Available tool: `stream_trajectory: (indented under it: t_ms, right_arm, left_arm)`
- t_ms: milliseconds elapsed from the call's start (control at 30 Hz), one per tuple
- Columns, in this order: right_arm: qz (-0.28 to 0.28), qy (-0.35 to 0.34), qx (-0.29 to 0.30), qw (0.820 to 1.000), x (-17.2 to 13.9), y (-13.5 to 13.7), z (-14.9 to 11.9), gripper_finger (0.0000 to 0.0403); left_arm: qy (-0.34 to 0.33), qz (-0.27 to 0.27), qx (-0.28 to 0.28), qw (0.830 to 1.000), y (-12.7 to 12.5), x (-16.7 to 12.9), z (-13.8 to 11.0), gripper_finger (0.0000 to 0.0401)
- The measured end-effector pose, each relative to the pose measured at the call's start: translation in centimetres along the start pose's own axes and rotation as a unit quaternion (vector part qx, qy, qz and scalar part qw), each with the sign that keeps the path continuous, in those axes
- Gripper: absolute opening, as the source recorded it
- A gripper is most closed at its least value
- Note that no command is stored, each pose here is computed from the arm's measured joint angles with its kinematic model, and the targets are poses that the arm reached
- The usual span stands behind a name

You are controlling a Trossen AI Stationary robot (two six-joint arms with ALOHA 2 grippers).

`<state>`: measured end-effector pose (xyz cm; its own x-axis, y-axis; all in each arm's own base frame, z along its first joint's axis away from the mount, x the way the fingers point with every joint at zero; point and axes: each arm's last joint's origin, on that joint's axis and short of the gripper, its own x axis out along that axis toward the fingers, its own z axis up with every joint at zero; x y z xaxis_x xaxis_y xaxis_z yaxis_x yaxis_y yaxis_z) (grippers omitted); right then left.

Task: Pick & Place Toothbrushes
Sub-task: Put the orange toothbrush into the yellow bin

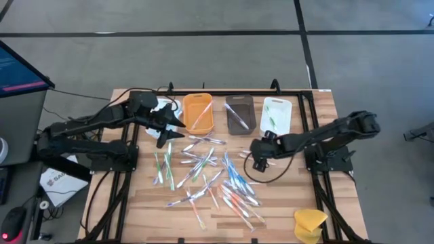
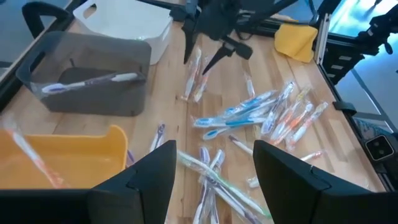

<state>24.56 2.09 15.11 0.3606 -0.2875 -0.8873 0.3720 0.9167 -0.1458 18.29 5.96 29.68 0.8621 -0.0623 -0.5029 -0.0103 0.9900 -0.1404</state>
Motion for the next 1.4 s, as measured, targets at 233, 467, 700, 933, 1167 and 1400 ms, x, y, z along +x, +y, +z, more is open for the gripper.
stream_trajectory:
  t_ms: [233,467,700,933,1167,1400]
  right_arm:
    - [0.011,0.032,-0.008,0.999,2.5,0.1,0.0,0.0221]
    - [0.038,0.049,0.005,0.998,3.9,0.3,0.2,0.0218]
    - [0.066,0.048,0.007,0.997,4.0,0.6,0.4,0.0149]
    - [0.064,0.051,0.000,0.997,4.1,0.3,0.4,0.0027]
    - [0.062,0.055,-0.012,0.996,3.9,0.6,0.6,0.0017]
    - [0.020,0.092,-0.057,0.994,1.7,1.7,2.1,0.0011]
  left_arm:
    - [-0.001,0.001,0.000,1.000,0.0,-0.1,0.0,0.0208]
    - [0.000,0.001,0.000,1.000,0.0,-0.1,0.0,0.0208]
    - [0.000,0.001,0.000,1.000,0.0,-0.1,0.0,0.0208]
    - [0.002,0.000,-0.001,1.000,0.0,-0.1,0.0,0.0208]
    - [0.003,-0.001,-0.002,1.000,0.0,-0.1,-0.1,0.0208]
    - [0.006,-0.021,0.010,1.000,-0.5,1.6,-2.0,0.0208]
